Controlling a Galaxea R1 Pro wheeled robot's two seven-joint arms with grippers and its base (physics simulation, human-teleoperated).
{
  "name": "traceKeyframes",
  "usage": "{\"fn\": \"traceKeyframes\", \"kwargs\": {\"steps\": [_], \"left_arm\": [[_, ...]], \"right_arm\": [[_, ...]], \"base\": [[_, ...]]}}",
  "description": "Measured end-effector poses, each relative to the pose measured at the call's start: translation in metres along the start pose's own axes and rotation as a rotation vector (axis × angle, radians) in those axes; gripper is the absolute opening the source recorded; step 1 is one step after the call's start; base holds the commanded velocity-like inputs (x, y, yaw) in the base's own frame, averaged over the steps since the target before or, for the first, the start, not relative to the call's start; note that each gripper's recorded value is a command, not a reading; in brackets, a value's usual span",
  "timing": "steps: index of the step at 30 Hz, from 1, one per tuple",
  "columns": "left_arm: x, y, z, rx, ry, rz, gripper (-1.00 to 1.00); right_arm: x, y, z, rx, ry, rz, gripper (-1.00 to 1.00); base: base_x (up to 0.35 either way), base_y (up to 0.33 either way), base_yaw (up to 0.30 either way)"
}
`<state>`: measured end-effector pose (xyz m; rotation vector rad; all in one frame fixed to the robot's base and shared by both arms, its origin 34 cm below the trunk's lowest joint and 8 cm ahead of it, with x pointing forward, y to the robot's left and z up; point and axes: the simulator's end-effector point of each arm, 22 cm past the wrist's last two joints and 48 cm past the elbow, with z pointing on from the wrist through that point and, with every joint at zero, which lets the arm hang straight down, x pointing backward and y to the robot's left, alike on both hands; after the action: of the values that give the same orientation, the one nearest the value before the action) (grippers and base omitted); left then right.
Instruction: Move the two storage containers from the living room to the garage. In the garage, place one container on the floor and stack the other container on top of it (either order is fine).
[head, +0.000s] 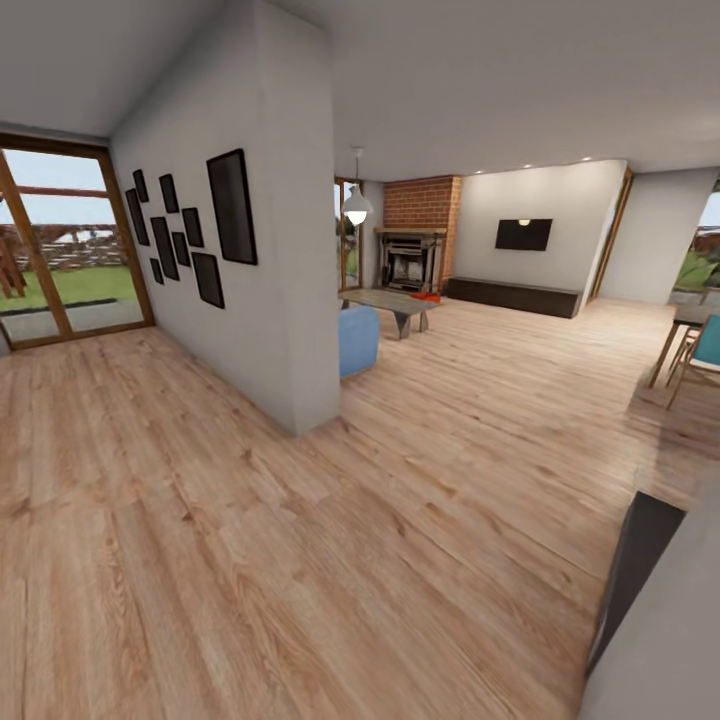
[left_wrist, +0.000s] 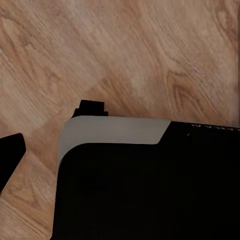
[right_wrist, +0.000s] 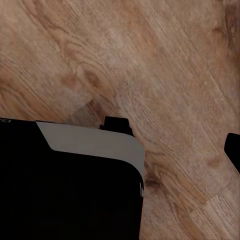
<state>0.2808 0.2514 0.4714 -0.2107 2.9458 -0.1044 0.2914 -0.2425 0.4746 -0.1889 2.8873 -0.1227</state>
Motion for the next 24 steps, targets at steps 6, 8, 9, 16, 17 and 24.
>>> {"fn": "traceKeyframes", "kwargs": {"steps": [6, 8, 9, 16, 17, 24], "left_arm": [[-0.0001, 0.0003, 0.0000, 0.000, 0.000, 0.000, 1.00], [-0.0001, 0.0003, 0.0000, 0.000, 0.000, 0.000, 1.00], [0.0000, 0.0003, 0.0000, 0.000, 0.000, 0.000, 1.00], [-0.0001, 0.0002, 0.0000, 0.000, 0.000, 0.000, 1.00], [0.0001, 0.0003, 0.0000, 0.000, 0.000, 0.000, 1.00], [0.0001, 0.0003, 0.0000, 0.000, 0.000, 0.000, 1.00]], "right_arm": [[0.0004, 0.0001, 0.0000, 0.000, 0.001, 0.000, 1.00], [0.0006, 0.0001, 0.0000, 0.000, 0.001, 0.000, 1.00], [0.0003, 0.0001, 0.0000, 0.000, 0.000, -0.001, 1.00], [0.0001, 0.0001, 0.0000, 0.000, 0.000, -0.002, 1.00], [0.0001, 0.0001, 0.0000, 0.000, 0.000, -0.002, 1.00], [0.0003, 0.0001, 0.0000, 0.000, 0.000, -0.002, 1.00]], "base": [[0.319, 0.000, 0.000], [0.319, 0.000, 0.000], [0.319, 0.000, 0.000], [0.318, 0.000, 0.000], [0.318, 0.000, 0.000], [0.318, 0.000, 0.000]]}}
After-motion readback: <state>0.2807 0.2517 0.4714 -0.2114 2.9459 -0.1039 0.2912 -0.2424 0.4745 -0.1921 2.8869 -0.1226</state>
